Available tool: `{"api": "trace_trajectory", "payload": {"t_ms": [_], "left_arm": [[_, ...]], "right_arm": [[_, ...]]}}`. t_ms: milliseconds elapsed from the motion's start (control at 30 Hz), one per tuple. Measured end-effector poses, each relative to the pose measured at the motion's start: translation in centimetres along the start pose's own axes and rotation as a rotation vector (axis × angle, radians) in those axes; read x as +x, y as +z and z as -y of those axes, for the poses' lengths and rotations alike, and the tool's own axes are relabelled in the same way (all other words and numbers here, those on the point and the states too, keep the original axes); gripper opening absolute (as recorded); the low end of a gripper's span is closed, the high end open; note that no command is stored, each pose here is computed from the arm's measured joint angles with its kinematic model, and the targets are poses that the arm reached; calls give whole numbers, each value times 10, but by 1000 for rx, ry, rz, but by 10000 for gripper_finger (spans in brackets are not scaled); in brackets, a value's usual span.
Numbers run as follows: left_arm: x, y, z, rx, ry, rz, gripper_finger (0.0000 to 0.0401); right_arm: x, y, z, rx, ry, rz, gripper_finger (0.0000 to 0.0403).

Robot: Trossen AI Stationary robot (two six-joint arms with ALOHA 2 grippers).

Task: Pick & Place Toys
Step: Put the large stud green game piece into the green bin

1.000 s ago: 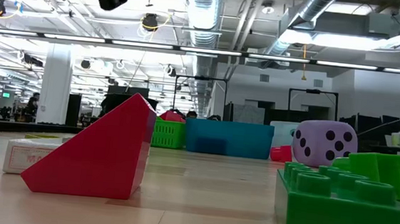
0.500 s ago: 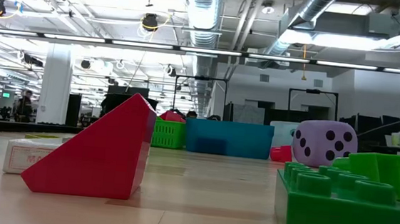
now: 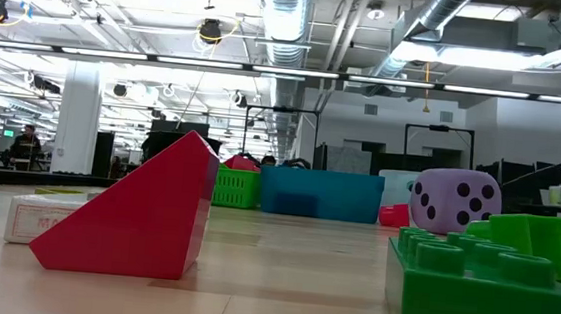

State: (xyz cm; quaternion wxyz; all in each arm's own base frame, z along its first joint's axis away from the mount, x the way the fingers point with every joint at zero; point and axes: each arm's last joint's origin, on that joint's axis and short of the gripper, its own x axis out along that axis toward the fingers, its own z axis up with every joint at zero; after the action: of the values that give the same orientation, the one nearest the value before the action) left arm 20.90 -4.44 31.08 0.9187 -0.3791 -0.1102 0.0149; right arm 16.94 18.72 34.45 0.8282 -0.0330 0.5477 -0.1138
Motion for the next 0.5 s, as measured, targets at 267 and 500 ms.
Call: {"api": "trace_trajectory", "payload": {"t_ms": [267,500], "left_arm": [[11,-12,-4,-1,48,28,166],[23,-31,-9,-41,39,-2,166]], "right_arm": [[29,-12,-19,-50,53,34,295],[70,-1,-33,86,163,170,284]]}}
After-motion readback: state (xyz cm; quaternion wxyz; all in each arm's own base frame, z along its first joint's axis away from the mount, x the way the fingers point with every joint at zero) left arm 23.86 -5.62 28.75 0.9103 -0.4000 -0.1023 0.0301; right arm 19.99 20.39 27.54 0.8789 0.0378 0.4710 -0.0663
